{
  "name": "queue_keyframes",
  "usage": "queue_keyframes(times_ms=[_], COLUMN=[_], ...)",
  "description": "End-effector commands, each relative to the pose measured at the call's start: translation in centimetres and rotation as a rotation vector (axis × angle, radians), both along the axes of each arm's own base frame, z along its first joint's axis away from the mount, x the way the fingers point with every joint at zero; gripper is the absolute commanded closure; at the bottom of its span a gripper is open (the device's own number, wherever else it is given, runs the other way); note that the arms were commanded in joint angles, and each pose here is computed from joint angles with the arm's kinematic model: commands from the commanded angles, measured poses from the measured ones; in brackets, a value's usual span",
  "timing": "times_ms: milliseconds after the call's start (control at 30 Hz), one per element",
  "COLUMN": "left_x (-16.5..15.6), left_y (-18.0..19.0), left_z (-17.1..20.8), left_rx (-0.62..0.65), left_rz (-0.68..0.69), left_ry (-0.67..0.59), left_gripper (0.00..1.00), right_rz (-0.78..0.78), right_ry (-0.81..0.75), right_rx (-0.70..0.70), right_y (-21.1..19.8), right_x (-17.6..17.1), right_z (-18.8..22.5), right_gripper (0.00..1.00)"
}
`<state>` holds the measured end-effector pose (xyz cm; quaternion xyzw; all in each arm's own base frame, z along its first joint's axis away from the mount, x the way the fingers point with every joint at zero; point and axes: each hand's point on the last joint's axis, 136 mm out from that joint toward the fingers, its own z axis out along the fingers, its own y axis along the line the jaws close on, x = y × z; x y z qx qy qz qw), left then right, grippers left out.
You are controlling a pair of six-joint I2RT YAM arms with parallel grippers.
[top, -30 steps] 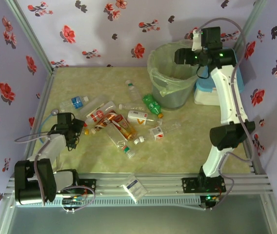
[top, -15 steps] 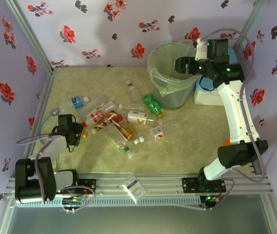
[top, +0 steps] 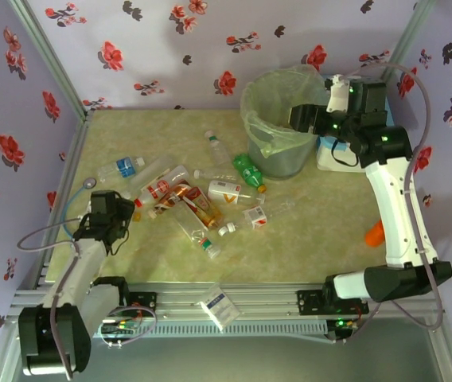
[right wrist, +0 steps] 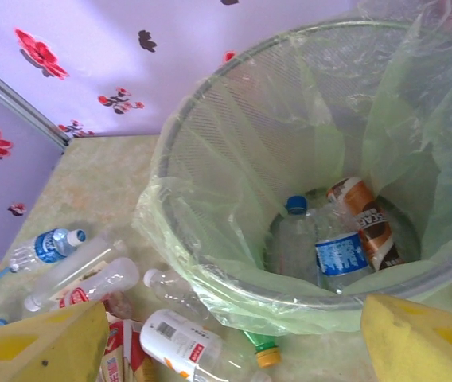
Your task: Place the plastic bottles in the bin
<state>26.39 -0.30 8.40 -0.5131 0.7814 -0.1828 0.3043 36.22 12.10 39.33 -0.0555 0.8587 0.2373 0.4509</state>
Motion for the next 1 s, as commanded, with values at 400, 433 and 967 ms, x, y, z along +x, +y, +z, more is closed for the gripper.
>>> queue_keyframes(times_ms=[400,433,967], left_x=[6.0,5.8,1.8], left_y=[-19.7,-21.3,-29.7], left_z=[14.8,15.3,17.9], left_rx=[0.052,0.018,0.036], left_rz=[-0.892,-0.95,-1.315], left_ry=[-0.529,-0.564,-0.698], left_gripper=[0.85,0.86,1.0], right_rz=[0.305,0.327,0.446], right_ry=[0.032,0.055,0.252], right_rx=[0.144,0.159,0.164], right_y=[11.3,11.9,19.0], right_x=[-3.0,-3.2,-2.2], right_z=[0.1,-0.4,-7.1], right_gripper=[0.17,0.17,0.16])
